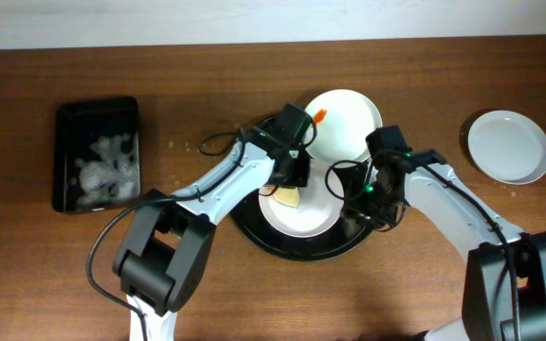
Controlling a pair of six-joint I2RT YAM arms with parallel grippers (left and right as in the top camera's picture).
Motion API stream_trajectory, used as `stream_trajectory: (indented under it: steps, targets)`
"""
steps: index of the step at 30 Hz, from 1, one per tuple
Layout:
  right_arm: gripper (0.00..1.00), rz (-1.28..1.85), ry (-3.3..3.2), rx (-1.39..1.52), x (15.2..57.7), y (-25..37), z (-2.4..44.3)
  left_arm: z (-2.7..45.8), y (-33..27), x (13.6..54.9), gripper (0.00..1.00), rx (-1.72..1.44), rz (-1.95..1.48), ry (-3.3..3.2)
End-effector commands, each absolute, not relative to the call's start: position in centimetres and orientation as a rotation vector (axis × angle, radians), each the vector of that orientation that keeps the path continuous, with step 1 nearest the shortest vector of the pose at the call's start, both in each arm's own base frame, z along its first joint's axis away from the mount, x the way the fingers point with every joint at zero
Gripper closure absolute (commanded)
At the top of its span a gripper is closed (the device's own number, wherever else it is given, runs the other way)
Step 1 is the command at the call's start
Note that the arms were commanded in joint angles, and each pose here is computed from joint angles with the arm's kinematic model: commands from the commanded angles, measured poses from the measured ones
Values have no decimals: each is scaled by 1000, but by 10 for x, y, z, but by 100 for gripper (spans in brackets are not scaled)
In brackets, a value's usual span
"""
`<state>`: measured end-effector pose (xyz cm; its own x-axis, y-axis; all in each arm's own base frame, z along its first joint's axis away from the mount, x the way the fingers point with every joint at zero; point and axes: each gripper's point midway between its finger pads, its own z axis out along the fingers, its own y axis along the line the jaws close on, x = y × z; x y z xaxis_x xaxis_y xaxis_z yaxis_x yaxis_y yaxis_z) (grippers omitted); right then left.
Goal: Clean dirty plates on tray and stack at the side
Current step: 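Grasp the pink plate's rim with the right gripper and tilt it up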
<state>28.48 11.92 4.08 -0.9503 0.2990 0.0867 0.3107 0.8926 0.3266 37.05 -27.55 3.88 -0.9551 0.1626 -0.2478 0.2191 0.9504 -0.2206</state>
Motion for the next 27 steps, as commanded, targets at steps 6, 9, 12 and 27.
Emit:
stream_trajectory:
  steps: [6,9,12,27]
  targets:
    - [68,-521,-2993,-633,281,133,15,65,-280,374,100,309,-404,2824]
    - [78,-471,-3002,-698,281,126,8,65,-280,374,100,309,-404,2824]
    - [78,-465,-2995,-727,279,125,4,65,-280,374,100,309,-404,2824]
    - [96,-389,-3146,-568,305,96,7,70,-276,362,99,333,-408,2860]
